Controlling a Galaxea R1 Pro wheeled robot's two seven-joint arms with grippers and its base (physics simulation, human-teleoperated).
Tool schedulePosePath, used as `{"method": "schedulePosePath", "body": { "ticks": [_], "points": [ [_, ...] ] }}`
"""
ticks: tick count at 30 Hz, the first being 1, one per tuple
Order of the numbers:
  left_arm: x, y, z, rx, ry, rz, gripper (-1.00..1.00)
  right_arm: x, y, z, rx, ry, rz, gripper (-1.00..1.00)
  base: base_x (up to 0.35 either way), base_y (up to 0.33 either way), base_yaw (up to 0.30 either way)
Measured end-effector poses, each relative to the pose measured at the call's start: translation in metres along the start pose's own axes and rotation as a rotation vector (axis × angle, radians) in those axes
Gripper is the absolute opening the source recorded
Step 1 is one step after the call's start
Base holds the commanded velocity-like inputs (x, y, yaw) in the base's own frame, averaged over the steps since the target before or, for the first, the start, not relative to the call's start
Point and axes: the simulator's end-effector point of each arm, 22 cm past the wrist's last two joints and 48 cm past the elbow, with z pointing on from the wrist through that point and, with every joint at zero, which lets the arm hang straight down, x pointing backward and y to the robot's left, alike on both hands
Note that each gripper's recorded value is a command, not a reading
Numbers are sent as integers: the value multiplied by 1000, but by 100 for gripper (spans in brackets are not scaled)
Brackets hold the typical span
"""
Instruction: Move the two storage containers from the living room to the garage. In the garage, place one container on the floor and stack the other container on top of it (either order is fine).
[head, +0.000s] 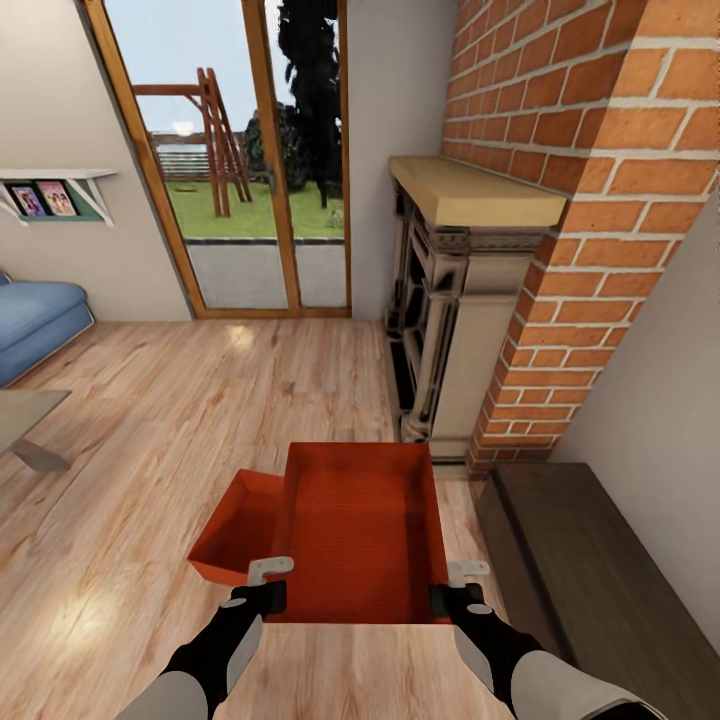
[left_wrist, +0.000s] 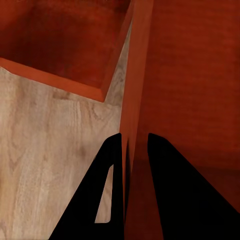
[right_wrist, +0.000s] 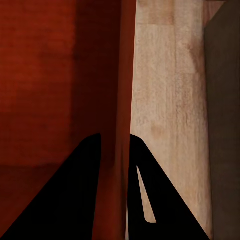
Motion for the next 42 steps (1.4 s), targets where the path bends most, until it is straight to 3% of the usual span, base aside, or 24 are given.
{"method": "schedulePosePath", "body": {
  "ticks": [42],
  "points": [
    [-33,-3,-18,7,-67,-2,-100,-35,-2,-17,3,-67,0,-100,0,0,0]
  ]
}}
